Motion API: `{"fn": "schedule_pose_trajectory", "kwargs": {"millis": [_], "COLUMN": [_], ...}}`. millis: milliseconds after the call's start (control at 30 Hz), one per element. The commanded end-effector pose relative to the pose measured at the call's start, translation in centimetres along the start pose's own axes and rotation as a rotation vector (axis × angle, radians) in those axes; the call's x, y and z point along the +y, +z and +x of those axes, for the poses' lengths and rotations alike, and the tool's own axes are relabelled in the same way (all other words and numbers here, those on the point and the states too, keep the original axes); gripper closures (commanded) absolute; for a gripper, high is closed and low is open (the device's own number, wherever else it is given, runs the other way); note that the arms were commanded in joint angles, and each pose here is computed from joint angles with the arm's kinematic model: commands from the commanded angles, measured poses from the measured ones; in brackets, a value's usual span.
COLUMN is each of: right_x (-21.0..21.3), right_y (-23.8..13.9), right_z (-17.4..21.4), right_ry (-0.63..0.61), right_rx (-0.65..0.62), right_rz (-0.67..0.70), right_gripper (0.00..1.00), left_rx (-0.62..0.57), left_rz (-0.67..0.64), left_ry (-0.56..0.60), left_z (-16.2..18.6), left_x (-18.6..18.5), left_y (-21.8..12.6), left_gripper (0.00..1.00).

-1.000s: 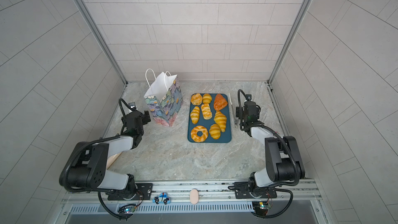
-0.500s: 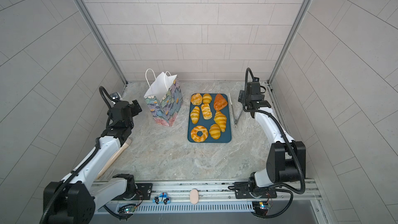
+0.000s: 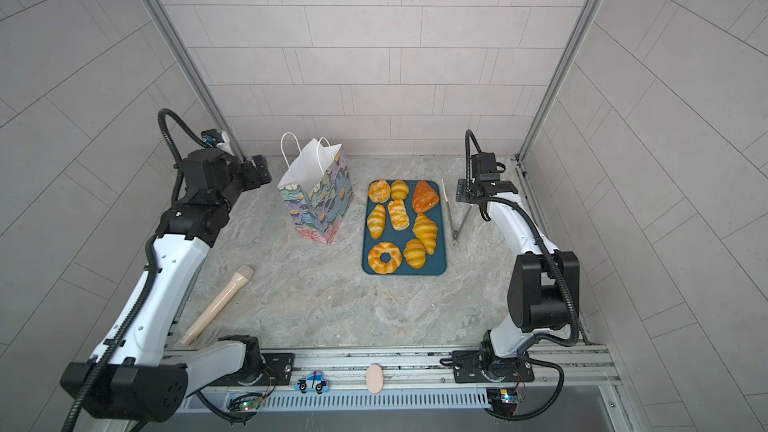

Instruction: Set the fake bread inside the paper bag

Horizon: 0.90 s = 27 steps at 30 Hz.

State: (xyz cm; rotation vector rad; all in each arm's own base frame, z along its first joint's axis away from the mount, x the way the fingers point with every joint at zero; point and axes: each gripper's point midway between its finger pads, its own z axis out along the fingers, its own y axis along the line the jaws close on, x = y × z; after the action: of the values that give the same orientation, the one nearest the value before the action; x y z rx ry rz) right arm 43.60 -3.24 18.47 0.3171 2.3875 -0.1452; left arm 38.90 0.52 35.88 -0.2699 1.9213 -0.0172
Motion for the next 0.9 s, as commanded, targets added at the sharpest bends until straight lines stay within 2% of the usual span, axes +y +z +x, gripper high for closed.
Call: {"fn": "schedule_pose_trajectory", "kwargs": {"millis": [0, 200, 333, 700, 867], "right_x": [-0.6, -1.3, -1.4, -2.0, -2.4], "right_y": [-0.5, -0.5, -0.6, -0.6, -0.7], "right_z": [0.0, 0.0, -0.1, -0.2, -0.1], "right_ry": [0.027, 0.048, 0.049, 0.04, 0.035], "right_rx": [0.006, 0.002, 0.006, 0.01, 0.013], "right_rz": [0.015, 0.035, 0.039, 0.061, 0.069], "right_gripper": [0.12, 0.12, 0.12, 0.12, 0.12], "left_rx": [0.119, 0.207, 0.239, 0.409, 0.444], "left_rz": [0.076, 0.114, 0.144, 0.112, 0.053], "left_ry": [0.056, 0.135, 0.119, 0.126, 0.119], "left_z": [2.0, 3.1, 3.4, 5.4, 5.8], "left_x": [-1.8, -3.9, -4.8, -5.4, -4.7], "left_y": [0.5, 2.1, 3.3, 7.0, 8.2], "left_gripper": [0.06, 0.1, 0.12, 0.33, 0.39]}}
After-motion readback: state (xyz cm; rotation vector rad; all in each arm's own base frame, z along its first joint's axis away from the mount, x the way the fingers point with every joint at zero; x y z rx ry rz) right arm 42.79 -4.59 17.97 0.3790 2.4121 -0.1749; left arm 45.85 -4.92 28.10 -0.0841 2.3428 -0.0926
